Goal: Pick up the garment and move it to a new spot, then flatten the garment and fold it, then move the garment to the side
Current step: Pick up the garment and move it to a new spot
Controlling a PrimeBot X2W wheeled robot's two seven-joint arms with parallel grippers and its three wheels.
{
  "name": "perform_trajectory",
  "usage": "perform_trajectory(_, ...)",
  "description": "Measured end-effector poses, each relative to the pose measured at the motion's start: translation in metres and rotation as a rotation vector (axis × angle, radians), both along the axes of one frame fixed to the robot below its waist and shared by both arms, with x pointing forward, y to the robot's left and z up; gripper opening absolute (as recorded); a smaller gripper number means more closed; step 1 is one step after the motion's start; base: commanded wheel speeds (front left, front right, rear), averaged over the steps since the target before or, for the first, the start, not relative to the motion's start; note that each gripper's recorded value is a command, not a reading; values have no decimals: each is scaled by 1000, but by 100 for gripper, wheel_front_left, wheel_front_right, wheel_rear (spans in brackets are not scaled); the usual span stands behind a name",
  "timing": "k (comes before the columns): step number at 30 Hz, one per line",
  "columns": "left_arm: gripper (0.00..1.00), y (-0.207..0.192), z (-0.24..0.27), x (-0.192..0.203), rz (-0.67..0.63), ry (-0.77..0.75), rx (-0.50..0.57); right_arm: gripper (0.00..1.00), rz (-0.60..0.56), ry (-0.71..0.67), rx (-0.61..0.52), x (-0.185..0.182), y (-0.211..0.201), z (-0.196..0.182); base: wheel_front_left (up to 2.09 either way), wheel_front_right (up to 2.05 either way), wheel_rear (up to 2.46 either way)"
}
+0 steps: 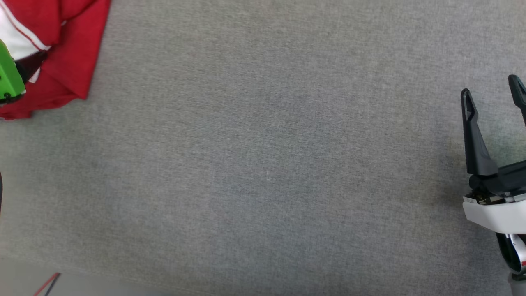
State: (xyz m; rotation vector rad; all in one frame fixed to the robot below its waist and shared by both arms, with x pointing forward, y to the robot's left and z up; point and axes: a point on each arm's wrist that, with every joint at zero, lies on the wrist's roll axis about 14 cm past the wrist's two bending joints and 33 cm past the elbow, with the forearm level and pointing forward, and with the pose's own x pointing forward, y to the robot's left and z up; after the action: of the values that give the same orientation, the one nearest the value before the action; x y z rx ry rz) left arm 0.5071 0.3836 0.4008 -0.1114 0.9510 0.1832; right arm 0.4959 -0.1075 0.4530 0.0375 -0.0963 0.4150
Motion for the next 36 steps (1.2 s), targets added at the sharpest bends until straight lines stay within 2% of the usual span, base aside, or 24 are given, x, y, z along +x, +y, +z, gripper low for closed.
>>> perform_trajectory(6,100,-5,-48,-13,20,173,-42,100,-35,39,-27,2,-16,-19,0,0,0)
perform_trajectory(11,100,-8,-56,-10,22,203,-65,100,-52,52,-41,2,-23,-24,0,0,0)
perform_trajectory(12,28,-8,-55,-10,18,205,-62,100,-53,51,-43,2,-24,-24,0,0,0)
perform_trajectory(13,0,-8,-54,-10,12,202,-56,100,-53,50,-43,2,-24,-24,0,0,0)
perform_trajectory(21,0,-14,-23,4,-89,48,40,100,-52,23,-33,-1,-21,-7,0,0,0)
perform_trajectory(24,0,-19,6,13,-142,-53,83,100,-60,15,-20,-6,-20,2,0,0,0)
perform_trajectory(28,0,-21,59,25,-239,-177,193,100,-64,-4,2,-14,-16,18,0,0,0)
perform_trajectory(36,0,-79,154,35,-478,-414,286,100,-87,-65,49,-33,-14,57,0,0,0)
